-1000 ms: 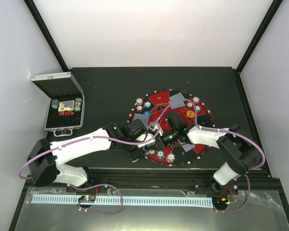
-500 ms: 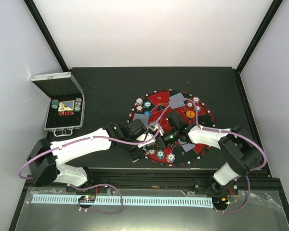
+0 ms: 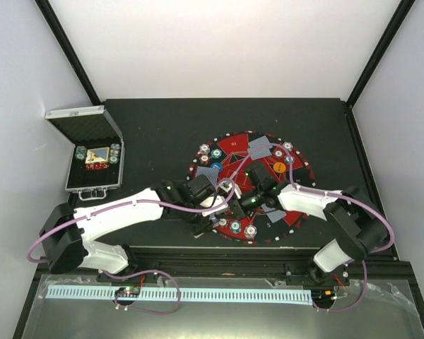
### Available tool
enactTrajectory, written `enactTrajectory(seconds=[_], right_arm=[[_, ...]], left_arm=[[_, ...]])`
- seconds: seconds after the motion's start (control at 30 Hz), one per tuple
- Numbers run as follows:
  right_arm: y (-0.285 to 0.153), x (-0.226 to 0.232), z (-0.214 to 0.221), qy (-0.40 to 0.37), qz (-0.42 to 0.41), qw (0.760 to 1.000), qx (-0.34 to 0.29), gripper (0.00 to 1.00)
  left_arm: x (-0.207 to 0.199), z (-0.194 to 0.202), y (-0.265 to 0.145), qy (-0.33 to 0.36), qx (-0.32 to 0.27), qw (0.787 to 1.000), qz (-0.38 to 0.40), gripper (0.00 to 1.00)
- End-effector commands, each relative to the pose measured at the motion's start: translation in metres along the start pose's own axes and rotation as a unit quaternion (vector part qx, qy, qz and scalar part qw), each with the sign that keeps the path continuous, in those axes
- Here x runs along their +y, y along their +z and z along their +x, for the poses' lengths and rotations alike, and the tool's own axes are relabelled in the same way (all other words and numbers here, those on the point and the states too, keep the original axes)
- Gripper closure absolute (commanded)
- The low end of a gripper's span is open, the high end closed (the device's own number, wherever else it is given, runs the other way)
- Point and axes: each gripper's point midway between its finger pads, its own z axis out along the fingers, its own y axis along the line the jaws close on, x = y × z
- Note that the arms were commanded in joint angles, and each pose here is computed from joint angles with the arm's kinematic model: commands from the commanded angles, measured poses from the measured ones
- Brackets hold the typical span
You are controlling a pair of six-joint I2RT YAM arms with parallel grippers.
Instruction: Distribute texas hold em gaming equipment
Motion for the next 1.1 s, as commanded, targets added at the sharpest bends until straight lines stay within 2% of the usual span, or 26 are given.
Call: enactTrajectory(seconds=[0.0, 0.67, 0.9, 1.07], right_arm=[[-0.006, -0.016, 0.008, 0.022, 0.043, 0.999, -0.001, 0.99], [-0.041, -0.035, 0.013, 0.081, 0.153, 0.985, -0.02, 0.99], [-0.072, -0.038, 0.015, 0.114, 0.195, 0.972, -0.064, 0.99], [-0.104, -0.049, 0.015, 0.163, 0.234, 0.952, -0.114, 0.99]], left_arm=[[-0.004, -0.019, -0.011, 0.011, -0.032, 0.999, 0.007, 0.5], [-0.002, -0.018, -0.01, 0.01, -0.029, 1.0, 0.004, 0.5], [0.0, -0.018, -0.008, 0.01, -0.027, 1.0, -0.001, 0.5], [0.0, -0.018, -0.009, 0.009, -0.027, 1.0, -0.003, 0.5]])
